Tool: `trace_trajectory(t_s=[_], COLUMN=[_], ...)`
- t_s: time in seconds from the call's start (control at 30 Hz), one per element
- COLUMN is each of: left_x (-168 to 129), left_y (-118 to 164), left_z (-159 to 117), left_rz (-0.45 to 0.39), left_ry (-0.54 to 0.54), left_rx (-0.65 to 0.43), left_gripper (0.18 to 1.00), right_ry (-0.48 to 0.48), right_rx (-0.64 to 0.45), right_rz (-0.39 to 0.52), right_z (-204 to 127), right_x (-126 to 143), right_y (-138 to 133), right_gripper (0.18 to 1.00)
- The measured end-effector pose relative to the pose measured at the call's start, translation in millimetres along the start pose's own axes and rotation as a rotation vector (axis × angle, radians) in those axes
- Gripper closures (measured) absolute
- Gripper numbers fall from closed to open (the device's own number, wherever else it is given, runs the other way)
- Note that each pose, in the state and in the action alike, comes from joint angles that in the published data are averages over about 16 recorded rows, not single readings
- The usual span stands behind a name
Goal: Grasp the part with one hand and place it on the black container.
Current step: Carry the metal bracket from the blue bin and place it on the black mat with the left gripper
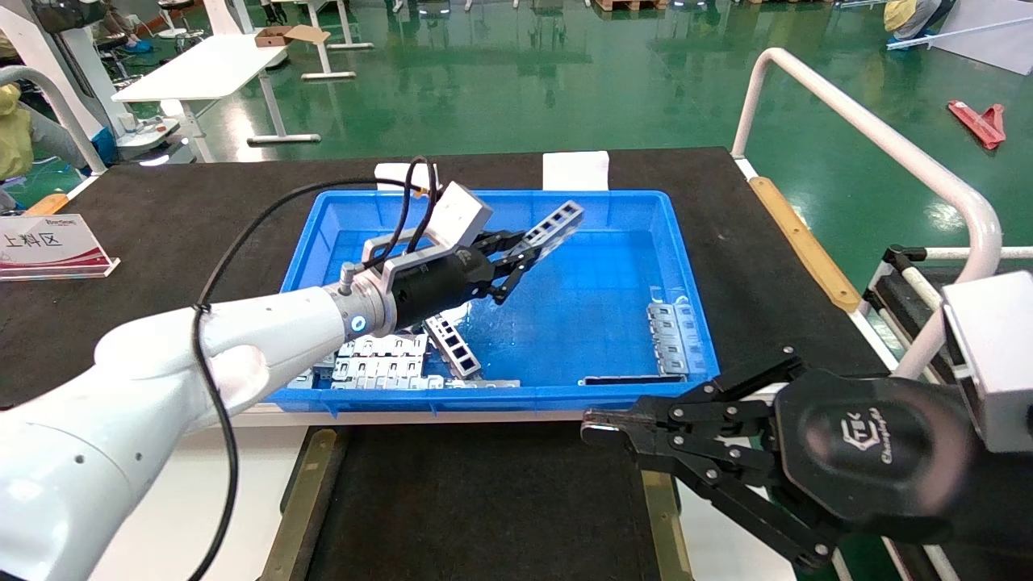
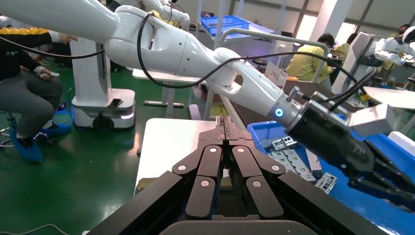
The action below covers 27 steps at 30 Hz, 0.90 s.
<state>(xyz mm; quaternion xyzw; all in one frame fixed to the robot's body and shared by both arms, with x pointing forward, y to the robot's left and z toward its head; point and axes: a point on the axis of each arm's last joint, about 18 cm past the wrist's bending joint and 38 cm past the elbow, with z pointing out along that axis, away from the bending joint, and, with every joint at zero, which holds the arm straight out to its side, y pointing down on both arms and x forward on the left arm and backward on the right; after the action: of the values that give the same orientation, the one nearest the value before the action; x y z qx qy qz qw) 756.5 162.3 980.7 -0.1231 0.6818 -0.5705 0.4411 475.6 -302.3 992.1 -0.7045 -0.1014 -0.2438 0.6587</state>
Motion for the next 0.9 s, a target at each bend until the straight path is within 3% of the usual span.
trace_trajectory(t_s=[0.4,0.9], left_x=[21.1,48.1], left_y=[-24.3,-0.8], left_z=[-42.3,-101.8], left_rz=[0.014,-0.028], left_ry=[0.263,0.468], left_rx=[0.164,0.204], left_gripper=[0.864,0.864], right_ry=[0.000,0.000], right_rx=[0.000,0.000], right_rz=[0.000,0.000], right_z=[0.0,0.0], right_x=[0.0,0.0], right_y=[0.0,0.0], right_gripper=[0.988,0.988])
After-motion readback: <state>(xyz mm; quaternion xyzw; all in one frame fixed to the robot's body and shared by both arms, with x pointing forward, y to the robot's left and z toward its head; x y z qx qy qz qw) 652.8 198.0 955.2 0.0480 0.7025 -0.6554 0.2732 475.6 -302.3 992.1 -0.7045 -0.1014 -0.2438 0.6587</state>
